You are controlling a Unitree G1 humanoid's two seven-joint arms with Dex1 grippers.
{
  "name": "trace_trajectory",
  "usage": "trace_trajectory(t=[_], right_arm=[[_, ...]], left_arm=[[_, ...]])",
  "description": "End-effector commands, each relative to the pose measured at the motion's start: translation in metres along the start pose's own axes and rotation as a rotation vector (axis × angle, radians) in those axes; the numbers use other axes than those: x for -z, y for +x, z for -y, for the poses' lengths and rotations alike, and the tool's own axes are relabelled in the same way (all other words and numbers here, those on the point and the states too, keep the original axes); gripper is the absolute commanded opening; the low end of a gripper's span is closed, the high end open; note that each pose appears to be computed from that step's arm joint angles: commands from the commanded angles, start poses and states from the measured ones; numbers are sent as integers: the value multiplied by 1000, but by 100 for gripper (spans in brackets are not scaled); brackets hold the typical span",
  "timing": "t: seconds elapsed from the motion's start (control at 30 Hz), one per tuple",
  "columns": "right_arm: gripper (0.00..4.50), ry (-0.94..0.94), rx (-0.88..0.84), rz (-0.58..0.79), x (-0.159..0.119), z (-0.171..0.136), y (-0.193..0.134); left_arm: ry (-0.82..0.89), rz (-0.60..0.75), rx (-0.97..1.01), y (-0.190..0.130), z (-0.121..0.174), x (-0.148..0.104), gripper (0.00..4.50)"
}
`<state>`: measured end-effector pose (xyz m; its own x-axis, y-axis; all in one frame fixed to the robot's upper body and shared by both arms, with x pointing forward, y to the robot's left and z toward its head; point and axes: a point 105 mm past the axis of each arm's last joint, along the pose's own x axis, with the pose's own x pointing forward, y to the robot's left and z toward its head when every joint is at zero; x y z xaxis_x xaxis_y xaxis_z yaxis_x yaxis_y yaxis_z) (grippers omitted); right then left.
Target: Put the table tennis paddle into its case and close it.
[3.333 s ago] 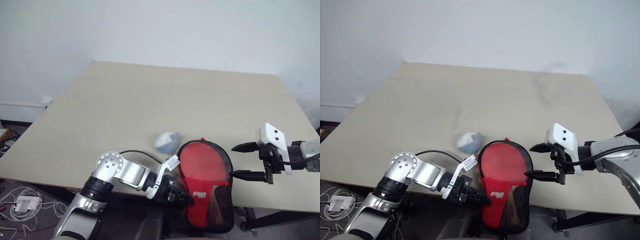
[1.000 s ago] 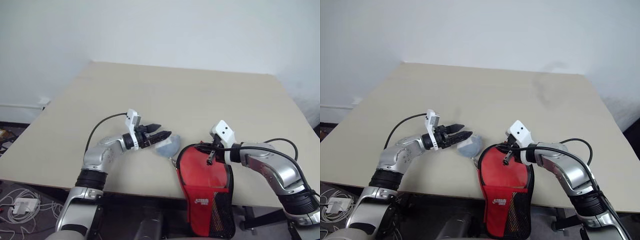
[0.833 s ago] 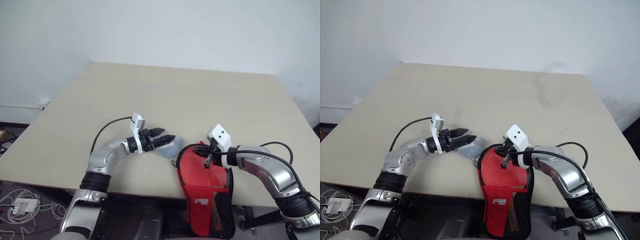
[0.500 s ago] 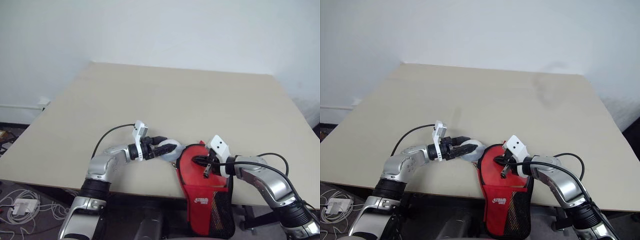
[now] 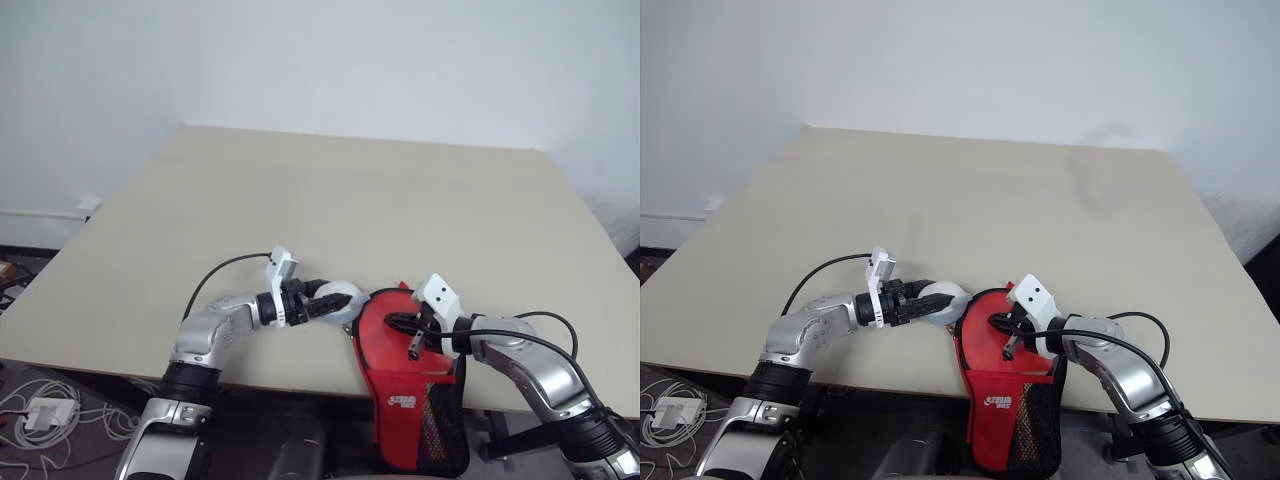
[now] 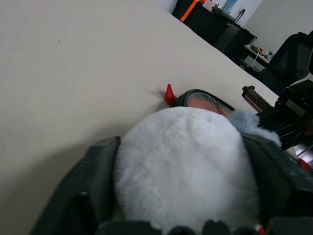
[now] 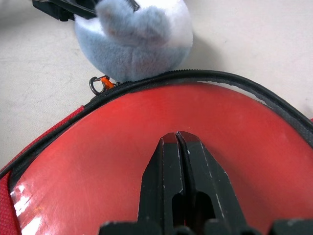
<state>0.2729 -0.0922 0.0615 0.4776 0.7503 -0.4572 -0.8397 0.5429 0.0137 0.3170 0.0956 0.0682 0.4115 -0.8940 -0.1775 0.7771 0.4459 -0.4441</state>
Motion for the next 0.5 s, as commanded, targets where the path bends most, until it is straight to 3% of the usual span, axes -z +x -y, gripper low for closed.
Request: trace_trajectory(t=[0.03,0.13,0.27,0.33,0.5], right_arm=[[0,1,28,-18,5,5,-3],[0,2,31,-19,5,6,-4],[0,0,25,-28,7,5,-6],[0,-1,24,-31,8,5,-6],[0,0,28,-39,11,6,-6]], left_arm=[[9,5,12,-3,5,-3,234],[-3,3,21,-2,8,0,139],[-25,1,36,0,13,5,44],[-30,3,37,1,14,6,19],[-11,30,11,2,12,-2,7]])
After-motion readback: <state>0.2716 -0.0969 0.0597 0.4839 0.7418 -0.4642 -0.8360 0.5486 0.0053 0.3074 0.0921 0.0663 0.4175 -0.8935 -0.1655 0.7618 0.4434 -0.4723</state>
